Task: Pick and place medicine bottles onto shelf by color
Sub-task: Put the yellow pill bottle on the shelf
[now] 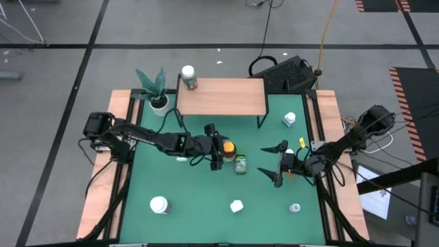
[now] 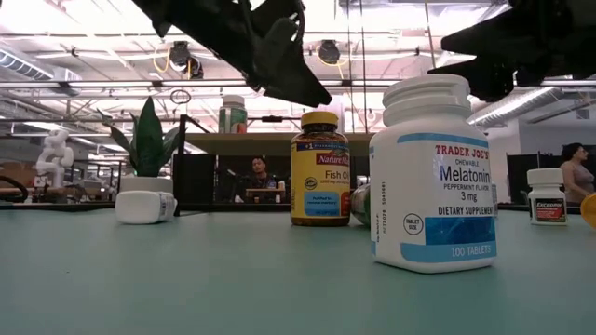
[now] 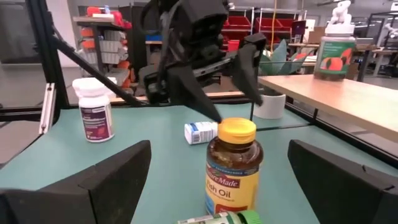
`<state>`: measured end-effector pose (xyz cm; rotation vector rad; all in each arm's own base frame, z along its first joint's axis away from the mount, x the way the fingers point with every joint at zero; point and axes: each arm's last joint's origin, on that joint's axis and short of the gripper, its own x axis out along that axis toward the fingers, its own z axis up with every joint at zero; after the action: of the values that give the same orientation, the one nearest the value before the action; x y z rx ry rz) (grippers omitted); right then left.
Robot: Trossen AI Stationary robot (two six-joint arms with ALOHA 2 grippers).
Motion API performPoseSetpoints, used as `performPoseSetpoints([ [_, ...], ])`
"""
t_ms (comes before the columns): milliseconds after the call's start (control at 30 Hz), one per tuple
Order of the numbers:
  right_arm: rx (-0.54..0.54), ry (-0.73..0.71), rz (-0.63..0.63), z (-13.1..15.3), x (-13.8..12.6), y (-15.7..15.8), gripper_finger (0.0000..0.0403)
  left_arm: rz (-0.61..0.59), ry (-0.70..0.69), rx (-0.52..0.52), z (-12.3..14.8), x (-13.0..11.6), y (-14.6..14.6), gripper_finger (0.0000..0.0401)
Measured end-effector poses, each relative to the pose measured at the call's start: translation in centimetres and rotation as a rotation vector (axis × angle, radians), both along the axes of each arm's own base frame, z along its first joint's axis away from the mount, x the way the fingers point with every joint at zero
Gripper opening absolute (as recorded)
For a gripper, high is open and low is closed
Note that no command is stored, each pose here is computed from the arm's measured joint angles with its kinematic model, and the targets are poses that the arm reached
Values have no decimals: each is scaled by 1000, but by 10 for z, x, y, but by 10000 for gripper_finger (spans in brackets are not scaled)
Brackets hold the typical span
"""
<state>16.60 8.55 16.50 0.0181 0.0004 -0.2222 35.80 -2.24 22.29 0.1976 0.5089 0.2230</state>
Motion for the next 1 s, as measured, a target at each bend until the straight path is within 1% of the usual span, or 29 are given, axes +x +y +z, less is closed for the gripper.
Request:
performPoseSetpoints([
  [133, -1, 0, 1, 0, 0, 0, 375, 37, 1, -32, -2, 2, 15, 329],
  [233, -1, 1, 2, 0, 0, 0, 375, -30, 8, -104, -6, 5, 21, 354],
  [300, -1, 1, 2, 0, 0, 0, 375, -91, 5, -154, -9, 7, 22, 361],
  [367, 9, -1, -3, 0, 0, 0, 375, -134, 9, -186, -12, 9, 21, 360],
  [433, 23, -4, -16, 0, 1, -2, 375, -149, 18, -189, -15, 10, 20, 353],
  [767, 40, -4, -35, -1, 0, -2, 375, -151, 15, -159, -13, 9, 24, 316],
  [1000, 41, -4, -34, -1, 0, -2, 375, -158, 18, -149, -13, 9, 23, 317],
])
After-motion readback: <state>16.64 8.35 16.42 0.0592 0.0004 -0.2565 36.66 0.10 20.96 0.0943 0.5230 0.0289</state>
